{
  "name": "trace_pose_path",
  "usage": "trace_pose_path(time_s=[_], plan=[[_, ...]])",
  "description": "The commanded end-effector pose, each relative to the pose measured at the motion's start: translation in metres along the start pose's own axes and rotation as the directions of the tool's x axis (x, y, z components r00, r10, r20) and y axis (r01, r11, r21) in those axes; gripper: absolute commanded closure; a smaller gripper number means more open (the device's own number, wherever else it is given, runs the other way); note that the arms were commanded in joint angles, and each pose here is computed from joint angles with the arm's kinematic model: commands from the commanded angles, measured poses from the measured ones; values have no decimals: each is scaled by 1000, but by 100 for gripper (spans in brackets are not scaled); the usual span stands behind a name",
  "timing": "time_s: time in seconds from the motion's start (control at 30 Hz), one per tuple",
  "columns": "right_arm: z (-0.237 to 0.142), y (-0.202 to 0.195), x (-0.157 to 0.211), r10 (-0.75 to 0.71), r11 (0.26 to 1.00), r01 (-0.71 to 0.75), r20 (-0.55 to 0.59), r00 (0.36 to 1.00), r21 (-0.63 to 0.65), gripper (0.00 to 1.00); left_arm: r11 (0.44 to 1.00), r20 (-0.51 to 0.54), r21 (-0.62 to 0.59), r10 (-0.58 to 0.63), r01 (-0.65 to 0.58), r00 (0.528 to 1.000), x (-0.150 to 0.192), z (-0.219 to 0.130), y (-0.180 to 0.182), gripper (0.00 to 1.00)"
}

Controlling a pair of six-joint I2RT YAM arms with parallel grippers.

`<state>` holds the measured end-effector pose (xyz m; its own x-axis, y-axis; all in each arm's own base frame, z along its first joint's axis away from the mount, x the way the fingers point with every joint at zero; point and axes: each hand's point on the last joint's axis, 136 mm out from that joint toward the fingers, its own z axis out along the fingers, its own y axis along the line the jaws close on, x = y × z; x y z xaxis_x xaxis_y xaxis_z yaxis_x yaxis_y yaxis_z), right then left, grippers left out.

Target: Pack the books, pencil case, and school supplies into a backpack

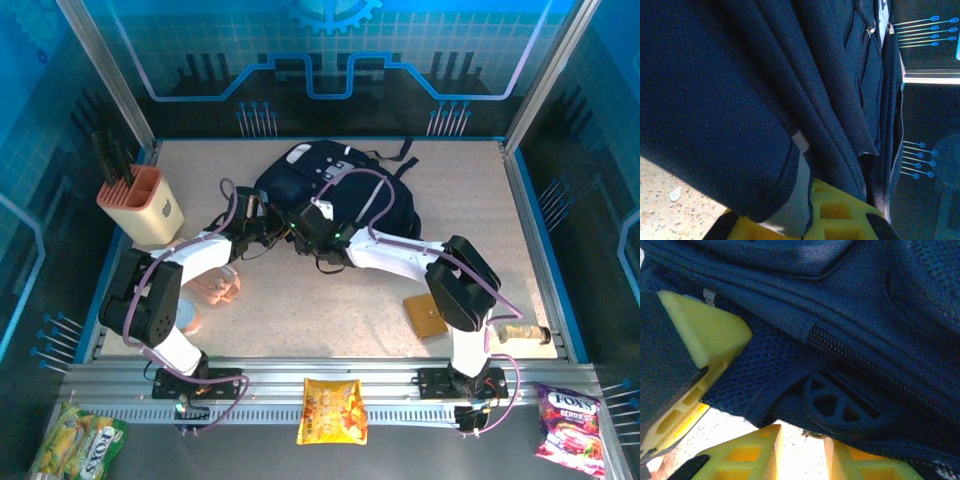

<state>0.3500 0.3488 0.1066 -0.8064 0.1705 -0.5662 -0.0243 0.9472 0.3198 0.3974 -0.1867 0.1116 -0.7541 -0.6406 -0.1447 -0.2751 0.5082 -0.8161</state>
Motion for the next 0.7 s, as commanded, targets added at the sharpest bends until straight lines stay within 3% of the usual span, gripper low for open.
trace_pose_path(time_s=[0.0, 0.4, 0.67], plan=[[6, -19, -17, 1, 994, -7, 50, 999, 112, 70, 992, -109, 121, 42, -28, 993, 23, -7, -31, 100], [4, -39, -23, -9, 969, -11, 79, 997, 247, 82, 993, -101, 116, 47, -35, 994, 22, -9, -31, 100], [-7, -63, -16, -21, 953, -9, 94, 995, 302, 84, 995, -75, 92, 50, -43, 996, 18, -12, -28, 100]])
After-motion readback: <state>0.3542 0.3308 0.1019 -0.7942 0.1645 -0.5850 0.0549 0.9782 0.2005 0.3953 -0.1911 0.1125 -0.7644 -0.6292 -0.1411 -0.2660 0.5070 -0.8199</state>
